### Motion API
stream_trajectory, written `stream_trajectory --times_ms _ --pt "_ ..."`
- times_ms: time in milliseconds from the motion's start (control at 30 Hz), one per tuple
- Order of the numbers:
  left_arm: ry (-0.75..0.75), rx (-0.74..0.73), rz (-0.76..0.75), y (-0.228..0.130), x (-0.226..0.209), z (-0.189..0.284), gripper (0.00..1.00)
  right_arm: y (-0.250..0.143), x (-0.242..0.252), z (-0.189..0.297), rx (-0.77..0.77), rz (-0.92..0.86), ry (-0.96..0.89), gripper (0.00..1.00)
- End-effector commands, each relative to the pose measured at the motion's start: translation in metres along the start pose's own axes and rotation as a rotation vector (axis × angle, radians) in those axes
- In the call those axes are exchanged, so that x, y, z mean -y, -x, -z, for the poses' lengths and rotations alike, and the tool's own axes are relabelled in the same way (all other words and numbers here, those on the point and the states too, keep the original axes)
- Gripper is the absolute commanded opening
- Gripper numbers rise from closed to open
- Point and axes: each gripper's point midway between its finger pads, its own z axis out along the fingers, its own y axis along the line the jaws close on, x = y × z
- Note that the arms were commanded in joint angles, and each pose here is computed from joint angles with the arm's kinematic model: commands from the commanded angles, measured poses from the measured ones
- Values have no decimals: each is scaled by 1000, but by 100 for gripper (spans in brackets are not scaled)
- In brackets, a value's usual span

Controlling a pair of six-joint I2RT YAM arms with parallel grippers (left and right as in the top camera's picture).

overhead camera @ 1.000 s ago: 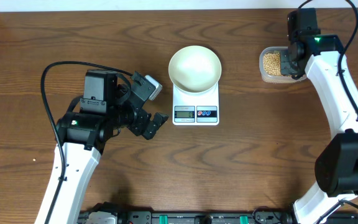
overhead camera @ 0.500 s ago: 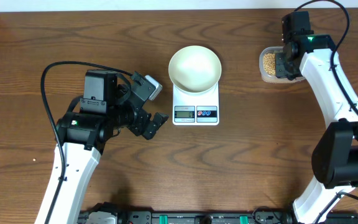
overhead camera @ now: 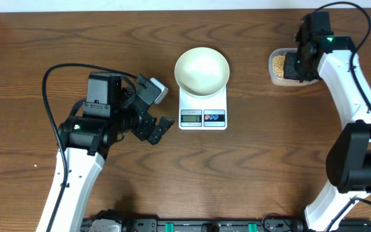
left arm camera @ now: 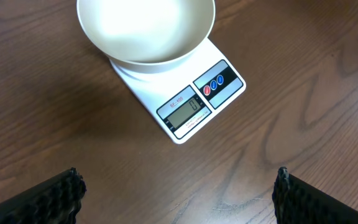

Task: Scoop item into bowl and weigh 50g on scale
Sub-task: 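Dip the red scoop into the soybeans with the right gripper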

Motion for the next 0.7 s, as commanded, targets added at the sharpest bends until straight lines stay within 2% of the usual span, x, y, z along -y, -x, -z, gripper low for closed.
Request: stream_trajectory --times_ms 0,667 --pt "14 12 -27 7 -2 3 98 -3 -7 -11 -47 -85 110 1" --pt "14 12 -27 7 -2 3 98 -5 -3 -20 -104 -221 245 1"
